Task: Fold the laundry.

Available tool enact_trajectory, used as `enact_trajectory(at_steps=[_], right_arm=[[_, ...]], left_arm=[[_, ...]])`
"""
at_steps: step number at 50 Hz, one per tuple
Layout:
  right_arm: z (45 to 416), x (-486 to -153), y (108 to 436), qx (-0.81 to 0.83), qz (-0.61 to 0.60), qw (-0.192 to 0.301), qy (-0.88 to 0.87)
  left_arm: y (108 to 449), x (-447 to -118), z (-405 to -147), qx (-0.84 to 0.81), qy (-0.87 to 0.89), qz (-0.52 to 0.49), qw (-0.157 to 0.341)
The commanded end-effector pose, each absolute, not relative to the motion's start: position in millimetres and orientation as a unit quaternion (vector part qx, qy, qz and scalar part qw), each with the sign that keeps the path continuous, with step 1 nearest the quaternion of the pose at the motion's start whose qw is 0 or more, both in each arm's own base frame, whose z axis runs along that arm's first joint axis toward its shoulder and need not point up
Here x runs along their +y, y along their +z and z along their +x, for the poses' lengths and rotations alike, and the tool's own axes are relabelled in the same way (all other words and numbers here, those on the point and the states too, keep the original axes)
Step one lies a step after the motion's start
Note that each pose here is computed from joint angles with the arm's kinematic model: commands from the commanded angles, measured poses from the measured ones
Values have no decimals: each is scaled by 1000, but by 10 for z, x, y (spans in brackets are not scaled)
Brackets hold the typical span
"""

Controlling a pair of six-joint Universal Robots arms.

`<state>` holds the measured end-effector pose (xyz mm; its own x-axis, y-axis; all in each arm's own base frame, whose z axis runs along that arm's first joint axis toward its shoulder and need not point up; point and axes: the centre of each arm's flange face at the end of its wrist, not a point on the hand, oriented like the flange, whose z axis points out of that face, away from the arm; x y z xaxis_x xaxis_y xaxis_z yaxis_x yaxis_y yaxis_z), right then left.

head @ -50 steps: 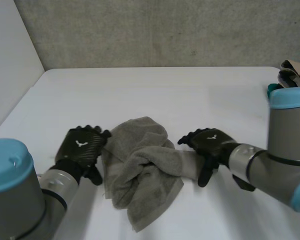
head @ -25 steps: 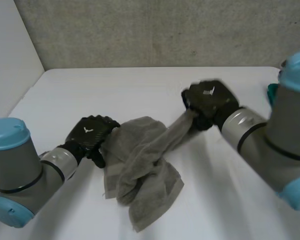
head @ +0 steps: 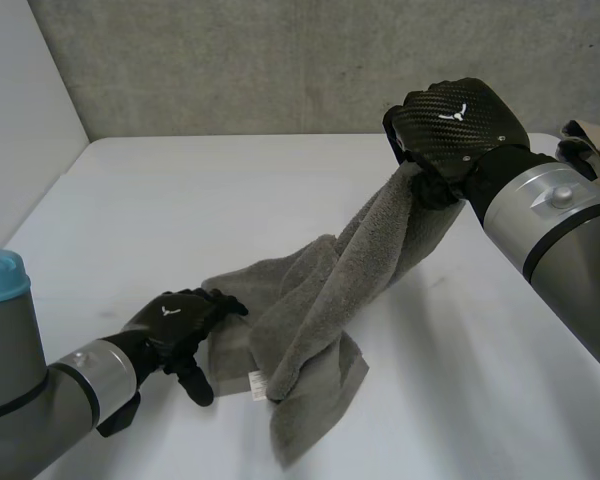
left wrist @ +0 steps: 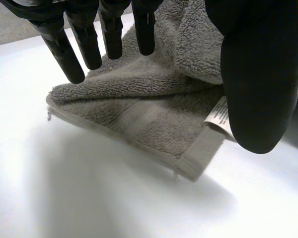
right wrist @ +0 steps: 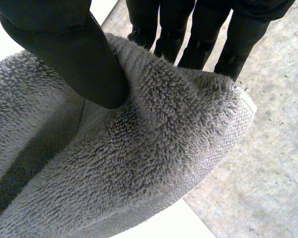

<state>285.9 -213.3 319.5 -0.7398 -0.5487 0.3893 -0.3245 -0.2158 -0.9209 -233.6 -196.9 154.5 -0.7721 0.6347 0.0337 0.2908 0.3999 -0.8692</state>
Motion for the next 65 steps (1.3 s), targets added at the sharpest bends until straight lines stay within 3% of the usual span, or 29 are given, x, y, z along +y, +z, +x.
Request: enact_trajectory(at_steps=[1, 8, 14, 18, 22, 26, 35, 42, 45, 49, 55, 60, 65], right_arm=[[2873, -2126, 3220, 618, -350, 83, -699], [2849, -2149, 3250, 617, -344, 77, -703], [2831, -2164, 3235, 622, -340, 71, -702], [2821, -2161, 3194, 627, -340, 68, -698], [2819, -2163, 3156, 631, -344, 66, -693], [2830, -2194, 3168, 628, -342, 65, -696], [2909, -2396, 3383, 584, -295, 73, -753], [2897, -2480, 3576, 531, -237, 79, -810], [2895, -2449, 3536, 534, -243, 77, -806], [2893, -2419, 3320, 566, -265, 72, -777], [2888, -2482, 2788, 618, -304, 48, -723], [2757, -2576, 2229, 660, -354, -10, -663], [2695, -2572, 1940, 675, -386, -39, -627]], left_arm=[[1428, -1784, -2602, -813, 448, -290, 235], [1351, -1579, -2969, -806, 415, -305, 291], [1246, -1623, -3137, -816, 397, -283, 311], [1178, -1797, -3187, -829, 406, -245, 297], [1315, -2125, -3117, -831, 456, -187, 258], [1591, -2549, -2992, -809, 519, -141, 235], [2928, -3249, -2990, -655, 707, -95, 249], [3802, -3209, -2885, -554, 788, -76, 259], [3881, -3164, -2874, -538, 797, -75, 264], [3603, -3150, -2877, -569, 776, -81, 257], [2500, -3046, -2849, -692, 681, -110, 213], [1656, -2939, -2836, -762, 604, -174, 154], [1297, -2818, -2954, -777, 570, -236, 128]])
